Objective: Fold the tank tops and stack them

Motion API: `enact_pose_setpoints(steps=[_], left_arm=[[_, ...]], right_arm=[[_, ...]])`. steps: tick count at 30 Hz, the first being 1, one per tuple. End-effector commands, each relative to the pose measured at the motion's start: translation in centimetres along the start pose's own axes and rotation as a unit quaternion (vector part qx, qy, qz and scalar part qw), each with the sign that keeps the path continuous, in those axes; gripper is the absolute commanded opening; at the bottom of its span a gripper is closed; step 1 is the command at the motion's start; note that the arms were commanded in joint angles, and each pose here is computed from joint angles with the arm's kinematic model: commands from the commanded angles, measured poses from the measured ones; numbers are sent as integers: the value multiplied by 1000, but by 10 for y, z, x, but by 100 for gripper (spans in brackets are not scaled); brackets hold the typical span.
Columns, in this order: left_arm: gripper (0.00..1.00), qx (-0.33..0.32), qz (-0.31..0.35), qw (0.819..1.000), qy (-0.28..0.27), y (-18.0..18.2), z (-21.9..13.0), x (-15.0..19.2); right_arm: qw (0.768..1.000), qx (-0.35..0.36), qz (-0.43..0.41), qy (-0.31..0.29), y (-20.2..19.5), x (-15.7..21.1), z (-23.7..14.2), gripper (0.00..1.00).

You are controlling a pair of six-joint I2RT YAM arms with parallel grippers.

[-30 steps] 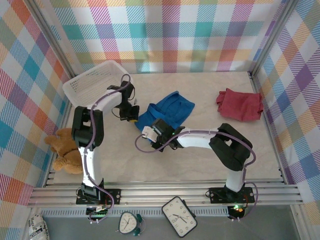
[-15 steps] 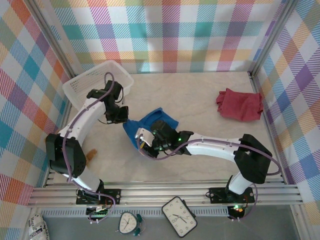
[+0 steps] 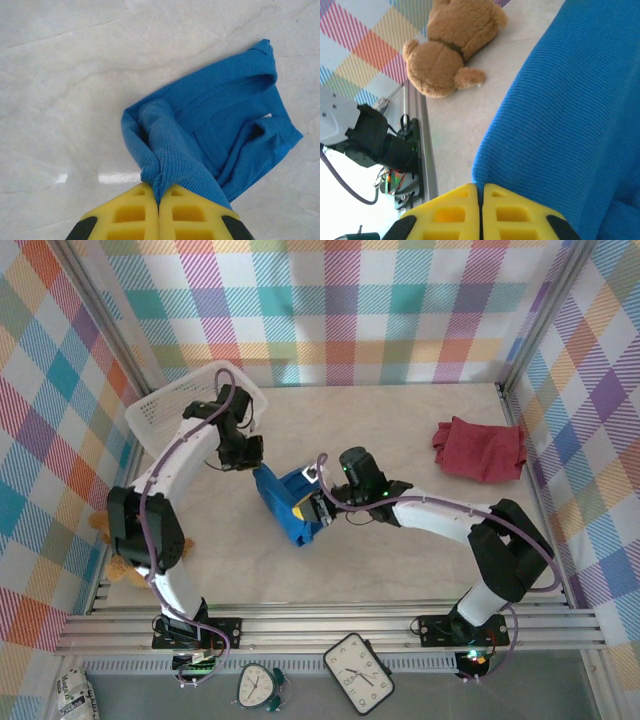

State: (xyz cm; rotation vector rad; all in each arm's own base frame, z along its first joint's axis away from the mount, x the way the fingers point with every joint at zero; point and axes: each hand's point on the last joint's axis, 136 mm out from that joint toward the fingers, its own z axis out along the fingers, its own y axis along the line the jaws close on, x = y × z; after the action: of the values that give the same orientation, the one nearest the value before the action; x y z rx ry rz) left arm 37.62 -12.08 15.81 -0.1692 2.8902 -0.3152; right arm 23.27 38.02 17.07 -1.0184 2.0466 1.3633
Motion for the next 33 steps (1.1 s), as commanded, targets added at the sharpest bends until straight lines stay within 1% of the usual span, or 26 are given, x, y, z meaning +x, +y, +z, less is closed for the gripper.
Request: enact_pose_setpoints(steps=[1, 5, 10, 12, 17, 23, 28, 29, 31, 33], left_arm=[[0, 23, 2, 1000, -6, -13, 7, -23], [1, 39, 9, 999, 9, -30, 28, -39], [3, 50, 24, 998, 16, -50, 46, -55], [4, 49, 32, 998, 10, -56, 52, -63], [6, 69, 38, 997, 3, -73, 68, -81], [8, 86, 50, 995, 8, -92, 95, -92], [14, 107, 66, 992, 1, -110, 112, -102], [17, 110, 67, 992, -4, -112, 113, -105], [28, 112, 70, 991, -17, -116, 113, -110], [35, 118, 74, 990, -28, -120, 109, -115]], right_arm=[[998, -36, 45, 2, -11, 5, -3, 9], [997, -26, 67, -4, -38, 3, -8, 9], [996, -2, 87, -19, -71, 0, -20, 9], [996, 13, 91, -22, -82, 1, -26, 9], [992, 55, 113, -30, -114, 10, -36, 10], [984, 105, 141, -31, -149, 22, -45, 11], [974, 144, 169, -41, -180, 31, -55, 14], [972, 152, 172, -43, -184, 32, -57, 14], [967, 170, 181, -49, -193, 32, -64, 14], [963, 186, 186, -50, -199, 34, -68, 14]])
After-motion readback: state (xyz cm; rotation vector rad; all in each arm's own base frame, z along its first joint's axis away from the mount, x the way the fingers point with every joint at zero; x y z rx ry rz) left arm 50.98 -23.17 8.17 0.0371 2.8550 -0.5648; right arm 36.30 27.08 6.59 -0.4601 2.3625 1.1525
